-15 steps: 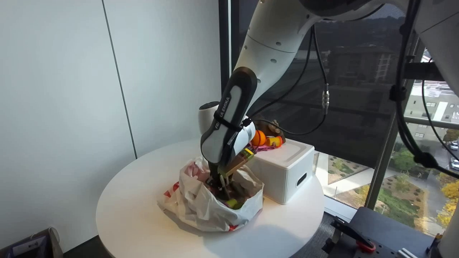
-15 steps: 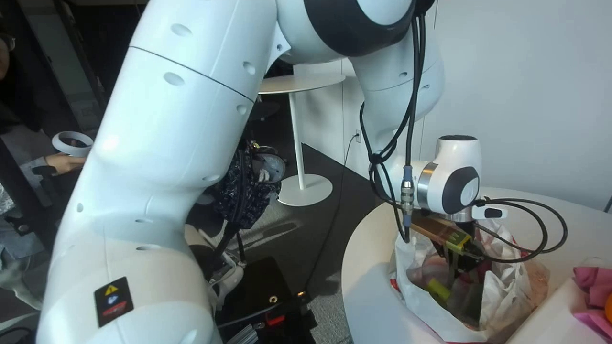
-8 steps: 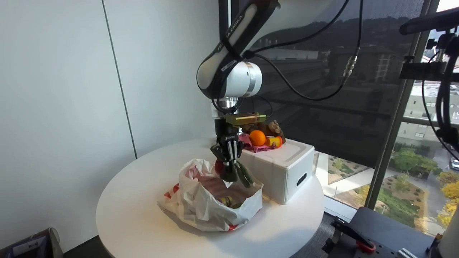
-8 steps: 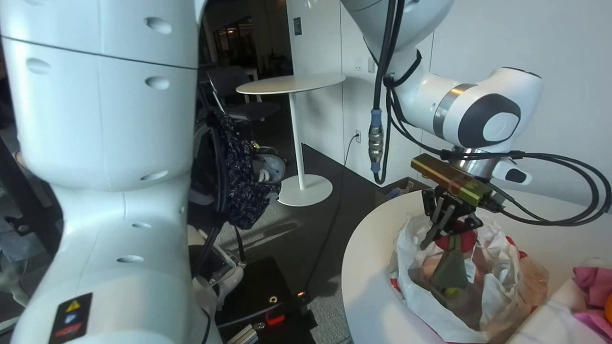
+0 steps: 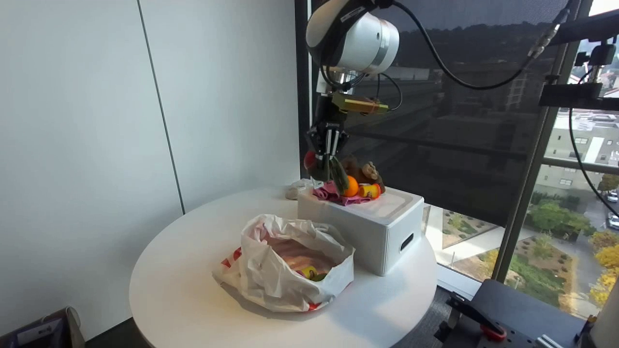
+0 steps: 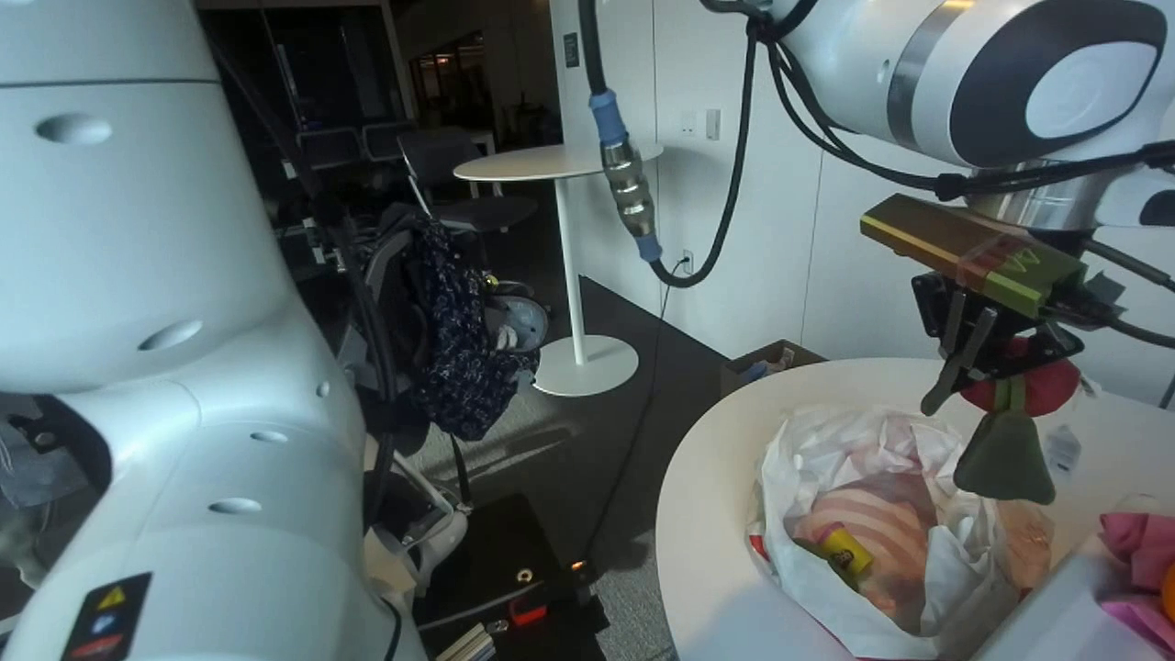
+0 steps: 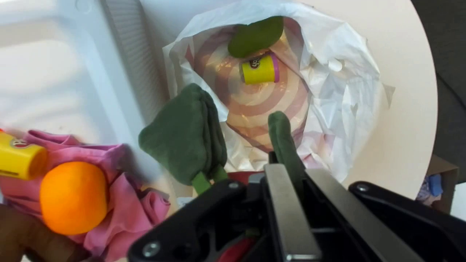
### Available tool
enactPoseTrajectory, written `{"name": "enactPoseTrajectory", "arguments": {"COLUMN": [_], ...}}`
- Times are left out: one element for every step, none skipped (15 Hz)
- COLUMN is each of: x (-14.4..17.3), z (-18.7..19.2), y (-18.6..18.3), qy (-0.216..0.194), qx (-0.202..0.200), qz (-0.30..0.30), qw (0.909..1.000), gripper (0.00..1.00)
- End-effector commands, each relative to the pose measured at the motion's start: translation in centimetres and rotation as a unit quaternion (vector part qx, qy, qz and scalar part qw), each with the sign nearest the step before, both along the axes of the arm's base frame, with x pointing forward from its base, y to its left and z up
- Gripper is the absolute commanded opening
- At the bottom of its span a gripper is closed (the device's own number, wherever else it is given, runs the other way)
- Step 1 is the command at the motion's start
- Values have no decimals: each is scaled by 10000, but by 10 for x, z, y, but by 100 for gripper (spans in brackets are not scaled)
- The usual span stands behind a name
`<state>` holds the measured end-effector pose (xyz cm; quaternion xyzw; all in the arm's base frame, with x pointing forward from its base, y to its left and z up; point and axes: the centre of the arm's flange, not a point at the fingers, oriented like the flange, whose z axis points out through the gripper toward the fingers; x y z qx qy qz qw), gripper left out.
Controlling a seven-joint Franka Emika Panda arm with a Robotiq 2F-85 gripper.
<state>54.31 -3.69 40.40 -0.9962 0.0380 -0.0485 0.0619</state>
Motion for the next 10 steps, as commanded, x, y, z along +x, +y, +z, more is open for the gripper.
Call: {"name": "enactPoseTrajectory", "arguments": {"x": [-30,-34,-36,-36,-35,-33,-32,-30,-27,-23], "z": [30,31,28,21,11,1,-9,-20,-30,-40], "y": [-55,-70,-85,-97,-108,-116,-122,-129,-135,-141], "qy": [-551,-635,-641,-638,-618,-607,-588,-626,-681,-737], "qx": [-149,-161,-171,-198,-253,-337,-398,-532,-667,-804], "qz": [-826,-1085,-1287,-1387,-1446,-1513,-1600,-1638,-1648,-1765], "qw": [9949,9919,9895,9881,9872,9861,9846,9831,9817,9782], "gripper": [3,2,2,2,2,2,2,2,2,2]}}
